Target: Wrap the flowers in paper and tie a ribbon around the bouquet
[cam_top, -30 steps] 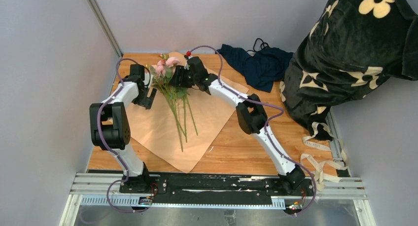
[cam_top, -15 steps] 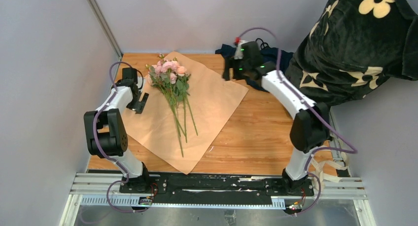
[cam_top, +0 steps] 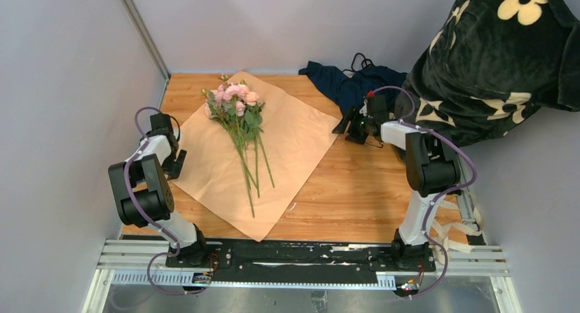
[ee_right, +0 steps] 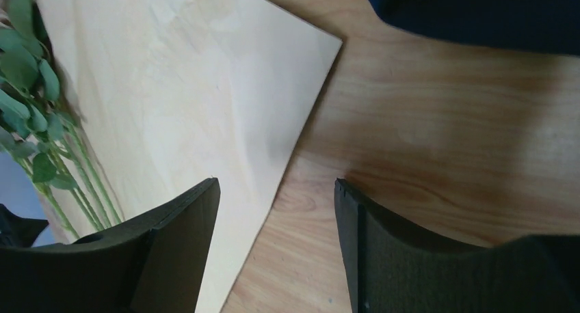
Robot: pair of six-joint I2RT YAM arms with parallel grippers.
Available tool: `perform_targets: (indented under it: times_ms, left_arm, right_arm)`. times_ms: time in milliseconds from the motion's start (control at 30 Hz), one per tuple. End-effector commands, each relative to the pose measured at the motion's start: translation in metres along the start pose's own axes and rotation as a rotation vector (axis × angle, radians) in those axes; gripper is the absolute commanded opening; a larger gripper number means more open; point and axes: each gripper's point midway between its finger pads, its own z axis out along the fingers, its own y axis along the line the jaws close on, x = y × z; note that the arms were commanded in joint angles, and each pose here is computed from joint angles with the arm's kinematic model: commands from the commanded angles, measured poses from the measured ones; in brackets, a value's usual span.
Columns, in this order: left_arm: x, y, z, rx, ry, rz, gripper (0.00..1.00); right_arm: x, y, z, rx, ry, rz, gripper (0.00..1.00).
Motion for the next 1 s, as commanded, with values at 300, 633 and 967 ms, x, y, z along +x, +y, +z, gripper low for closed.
perform_targets:
  times_ms: [300,633,967]
  left_arm:
    - [-0.003,-0.011,0.017,0.022,-0.011,-0.041,1.0]
    - [-0.01,-0.015,0.016,0.056,-0.029,-0.07,1.0]
    - [-0.016,-0.015,0.008,0.087,-0.063,-0.085,1.0]
  right_arm:
    - [0.004,0.005,0.047,-0.164,-0.037,0.21,0.69]
    - [-0.02,0.044,0.049,-0.331,-0.086,0.194,0.51]
    - [-0.028,0.086,0.044,-0.42,-0.093,0.134,0.05]
